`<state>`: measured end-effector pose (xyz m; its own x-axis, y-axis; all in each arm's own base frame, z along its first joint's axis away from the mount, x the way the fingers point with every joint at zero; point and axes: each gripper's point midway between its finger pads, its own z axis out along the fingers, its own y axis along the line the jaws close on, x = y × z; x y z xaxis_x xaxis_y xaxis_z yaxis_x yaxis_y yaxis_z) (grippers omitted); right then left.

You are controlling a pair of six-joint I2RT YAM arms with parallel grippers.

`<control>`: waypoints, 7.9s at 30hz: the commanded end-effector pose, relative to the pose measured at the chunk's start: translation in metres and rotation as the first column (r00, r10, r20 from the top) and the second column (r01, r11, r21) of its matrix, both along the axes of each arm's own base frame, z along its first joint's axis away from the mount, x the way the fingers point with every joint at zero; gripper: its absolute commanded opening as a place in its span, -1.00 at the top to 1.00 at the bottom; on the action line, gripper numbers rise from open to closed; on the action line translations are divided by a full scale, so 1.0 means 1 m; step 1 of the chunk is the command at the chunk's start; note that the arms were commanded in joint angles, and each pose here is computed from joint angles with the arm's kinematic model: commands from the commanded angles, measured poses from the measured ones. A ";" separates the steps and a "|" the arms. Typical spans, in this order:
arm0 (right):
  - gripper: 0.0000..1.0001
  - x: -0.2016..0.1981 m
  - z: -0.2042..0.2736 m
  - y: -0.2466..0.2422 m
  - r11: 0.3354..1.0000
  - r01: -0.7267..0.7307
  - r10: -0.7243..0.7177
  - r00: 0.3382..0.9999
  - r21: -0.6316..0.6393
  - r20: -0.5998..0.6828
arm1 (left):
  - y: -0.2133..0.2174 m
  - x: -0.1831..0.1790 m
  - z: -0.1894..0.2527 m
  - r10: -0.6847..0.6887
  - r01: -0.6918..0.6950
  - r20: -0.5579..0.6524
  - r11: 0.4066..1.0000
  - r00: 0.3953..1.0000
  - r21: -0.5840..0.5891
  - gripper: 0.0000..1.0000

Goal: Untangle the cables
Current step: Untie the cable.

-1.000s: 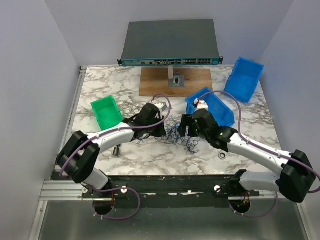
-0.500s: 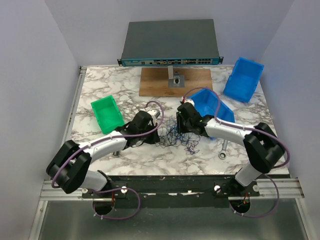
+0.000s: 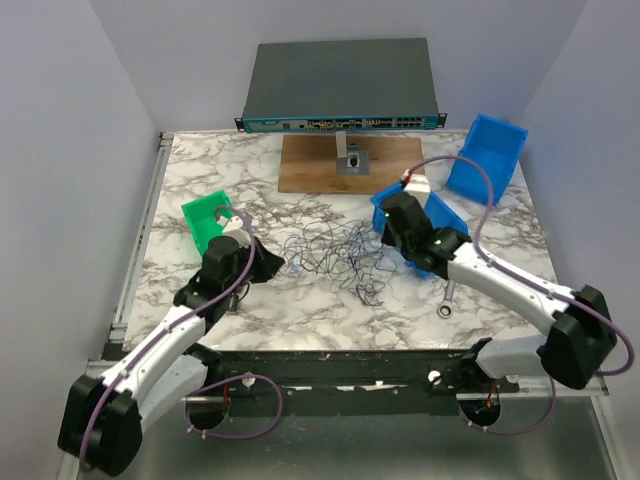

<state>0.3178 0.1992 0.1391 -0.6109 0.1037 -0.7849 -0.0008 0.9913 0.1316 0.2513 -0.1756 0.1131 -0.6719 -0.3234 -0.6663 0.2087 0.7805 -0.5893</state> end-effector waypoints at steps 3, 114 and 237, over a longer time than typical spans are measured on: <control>0.98 0.004 0.087 -0.081 0.941 0.337 -0.333 0.914 0.021 0.233 | 0.063 0.007 0.022 0.350 -0.348 0.052 0.936 0.935 -0.055 1.00; 0.99 -0.067 0.271 0.183 0.425 -0.880 0.597 0.448 0.212 0.666 | -0.006 -0.022 0.194 -0.256 0.282 0.389 0.959 0.885 -0.012 -0.61; 0.99 -0.055 0.157 0.074 0.790 -0.612 0.559 0.745 0.041 0.364 | -0.128 0.013 0.182 -0.525 0.533 0.259 0.845 0.811 0.041 1.00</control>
<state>0.2870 0.2463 0.2930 -0.3287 -0.0962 -0.9395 -0.4803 0.8736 0.0785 0.2747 -0.3010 0.2873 -0.5407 -0.0020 -0.8412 0.7151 0.5255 -0.4609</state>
